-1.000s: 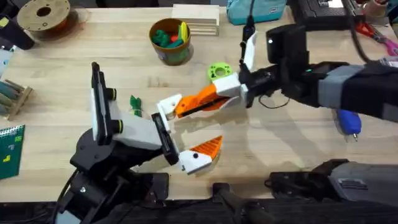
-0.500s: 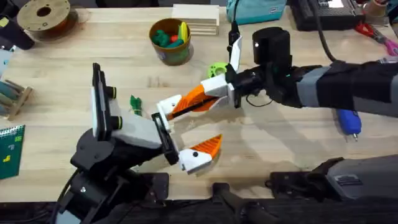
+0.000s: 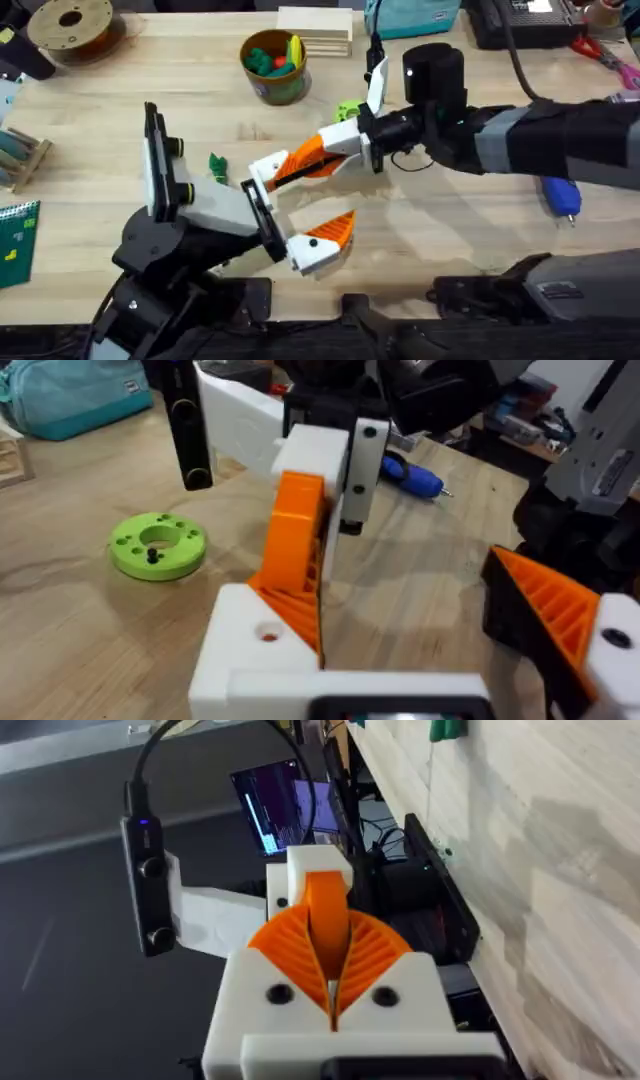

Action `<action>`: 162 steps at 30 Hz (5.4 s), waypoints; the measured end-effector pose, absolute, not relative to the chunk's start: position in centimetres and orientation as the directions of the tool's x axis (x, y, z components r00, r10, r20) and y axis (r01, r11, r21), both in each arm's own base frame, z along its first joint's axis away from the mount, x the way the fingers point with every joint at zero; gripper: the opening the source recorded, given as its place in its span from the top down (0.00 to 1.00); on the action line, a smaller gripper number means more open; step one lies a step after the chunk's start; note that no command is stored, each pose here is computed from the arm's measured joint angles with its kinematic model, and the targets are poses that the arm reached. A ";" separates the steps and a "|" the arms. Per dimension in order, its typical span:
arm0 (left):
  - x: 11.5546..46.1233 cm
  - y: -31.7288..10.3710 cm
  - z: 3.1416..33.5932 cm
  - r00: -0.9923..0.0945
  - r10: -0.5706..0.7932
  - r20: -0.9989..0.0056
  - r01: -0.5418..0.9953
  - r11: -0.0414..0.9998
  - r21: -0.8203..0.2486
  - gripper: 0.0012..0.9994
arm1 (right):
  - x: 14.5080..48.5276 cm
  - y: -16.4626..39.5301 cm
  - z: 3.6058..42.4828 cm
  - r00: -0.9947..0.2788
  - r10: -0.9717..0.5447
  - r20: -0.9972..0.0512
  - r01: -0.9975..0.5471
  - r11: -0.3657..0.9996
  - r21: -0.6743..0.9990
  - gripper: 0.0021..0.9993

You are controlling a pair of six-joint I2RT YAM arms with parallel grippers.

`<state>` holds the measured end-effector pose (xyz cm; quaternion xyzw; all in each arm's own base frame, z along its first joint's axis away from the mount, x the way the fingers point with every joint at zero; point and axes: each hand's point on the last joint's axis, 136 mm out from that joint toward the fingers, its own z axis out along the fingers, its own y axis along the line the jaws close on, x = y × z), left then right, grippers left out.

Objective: Pick up the gripper from the table and insert it into the empty holder that is missing its gripper. Then pick up a screw, insert it into the mounting hole, and use the screwdriver to tighten it. Finally, clean up the table by picking up the vegetable and placing it into the bucket.

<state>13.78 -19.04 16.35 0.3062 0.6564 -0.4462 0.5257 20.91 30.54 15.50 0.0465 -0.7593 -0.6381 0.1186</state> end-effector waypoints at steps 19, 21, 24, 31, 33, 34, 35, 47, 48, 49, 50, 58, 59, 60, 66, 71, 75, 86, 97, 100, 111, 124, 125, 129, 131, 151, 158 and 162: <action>14.2 -18.8 16.4 -0.224 -0.059 -0.973 0.868 0.443 -0.227 0.01 | 21.3 31.0 16.2 -0.973 -0.229 0.041 0.009 0.140 0.990 0.97; 14.3 -18.8 16.4 -0.224 -0.059 -0.973 0.868 0.443 -0.226 0.01 | 21.3 31.0 16.2 -0.973 -0.229 0.044 0.011 0.141 0.990 0.93; 14.1 -18.9 16.4 -0.220 -0.057 -0.974 0.872 0.437 -0.223 0.01 | 21.2 31.1 16.1 -0.972 -0.231 0.047 0.014 0.143 0.990 0.83; 13.7 -19.1 16.4 -0.209 -0.045 -0.977 0.888 0.410 -0.209 0.01 | 19.6 31.9 15.8 -0.959 -0.277 0.061 0.019 0.150 0.989 0.53; 13.6 -19.1 16.5 -0.207 -0.044 -0.977 0.888 0.410 -0.206 0.01 | 19.6 31.9 15.8 -0.959 -0.277 0.061 0.019 0.150 0.989 0.50; 13.6 -19.1 16.5 -0.206 -0.044 -0.978 0.889 0.410 -0.206 0.01 | 19.6 31.9 15.8 -0.959 -0.278 0.061 0.020 0.150 0.989 0.48; 13.5 -19.2 16.4 -0.207 -0.043 -0.977 0.892 0.402 -0.207 0.01 | 19.6 32.0 15.8 -0.959 -0.275 0.061 0.020 0.151 0.988 0.45; 12.2 -19.8 16.4 -0.214 -0.028 -0.976 0.921 0.328 -0.211 0.01 | 20.5 31.5 15.8 -0.967 -0.248 0.055 0.018 0.149 0.989 0.16; 12.2 -19.8 16.4 -0.214 -0.028 -0.976 0.921 0.328 -0.211 0.01 | 20.6 31.4 15.8 -0.968 -0.245 0.055 0.018 0.149 0.989 0.16; 12.2 -19.8 16.4 -0.214 -0.028 -0.976 0.921 0.328 -0.211 0.01 | 20.7 31.3 15.8 -0.969 -0.241 0.055 0.019 0.149 0.989 0.15; 12.1 -19.8 16.4 -0.214 -0.028 -0.976 0.921 0.327 -0.211 0.01 | 21.0 31.2 15.8 -0.971 -0.234 0.055 0.020 0.149 0.989 0.15; 12.1 -19.8 16.4 -0.214 -0.028 -0.976 0.921 0.327 -0.211 0.01 | 24.5 28.6 15.8 -0.993 -0.116 0.038 0.021 0.147 0.989 0.14; 12.1 -19.8 16.4 -0.214 -0.028 -0.976 0.921 0.327 -0.211 0.01 | 25.1 28.2 15.7 -0.995 -0.092 0.025 0.011 0.149 0.989 0.14; 12.1 -19.8 16.4 -0.214 -0.028 -0.976 0.921 0.327 -0.211 0.01 | 25.9 27.7 15.6 -0.998 -0.061 0.009 0.000 0.154 0.988 0.14; 12.1 -19.8 16.4 -0.214 -0.028 -0.976 0.921 0.327 -0.211 0.01 | 33.9 22.2 15.3 -0.978 0.185 -0.092 -0.025 0.335 0.942 0.13; 12.1 -19.8 16.4 -0.214 -0.028 -0.976 0.921 0.327 -0.211 0.01 | 35.3 21.4 15.8 -0.967 0.135 -0.215 -0.090 0.609 0.788 0.13; 12.1 -19.8 16.4 -0.214 -0.028 -0.976 0.921 0.328 -0.212 0.01 | 36.8 21.4 16.8 -0.907 0.012 -0.420 -0.250 0.789 0.562 0.13; 12.1 -19.8 16.4 -0.214 -0.028 -0.976 0.921 0.327 -0.211 0.01 | 36.1 23.6 10.9 -0.831 -0.302 -0.468 -0.421 0.891 0.173 0.18; 12.1 -19.8 16.4 -0.214 -0.028 -0.976 0.921 0.328 -0.212 0.01 | 35.0 24.5 5.8 -0.783 -0.491 -0.383 -0.511 0.858 -0.057 0.56; 12.1 -19.8 16.4 -0.214 -0.028 -0.976 0.921 0.327 -0.211 0.01 | 35.3 24.2 5.6 -0.780 -0.495 -0.382 -0.507 0.859 -0.078 0.68; 12.1 -19.8 16.4 -0.214 -0.027 -0.976 0.921 0.327 -0.212 0.01 | 35.7 24.2 5.8 -0.773 -0.495 -0.396 -0.503 0.859 -0.091 0.82; 12.1 -19.8 16.4 -0.214 -0.028 -0.976 0.921 0.327 -0.211 0.01 | 35.5 24.1 5.7 -0.774 -0.501 -0.387 -0.506 0.857 -0.097 0.99; 12.1 -19.8 16.4 -0.214 -0.028 -0.976 0.921 0.327 -0.211 0.01 | 35.5 24.1 5.7 -0.774 -0.501 -0.387 -0.506 0.857 -0.097 0.99; 12.1 -19.8 16.4 -0.214 -0.028 -0.976 0.921 0.327 -0.211 0.01 | 35.5 24.1 5.7 -0.774 -0.502 -0.386 -0.507 0.857 -0.097 0.99; 12.1 -19.8 16.4 -0.214 -0.028 -0.976 0.921 0.327 -0.211 0.01 | 35.3 24.0 5.7 -0.777 -0.504 -0.378 -0.508 0.856 -0.096 0.99; 12.1 -19.8 16.4 -0.214 -0.028 -0.976 0.921 0.327 -0.211 0.01 | 31.7 21.5 17.1 -0.746 -0.545 -0.382 -0.547 0.829 -0.113 1.00; 12.1 -19.8 16.4 -0.214 -0.027 -0.976 0.921 0.327 -0.212 0.01 | 28.1 23.4 20.9 -0.655 -0.629 -0.419 -0.645 0.754 -0.122 1.00; 12.1 -19.8 16.4 -0.214 -0.028 -0.976 0.921 0.327 -0.211 0.01 | 25.6 25.5 23.0 -0.592 -0.672 -0.444 -0.715 0.692 -0.094 1.00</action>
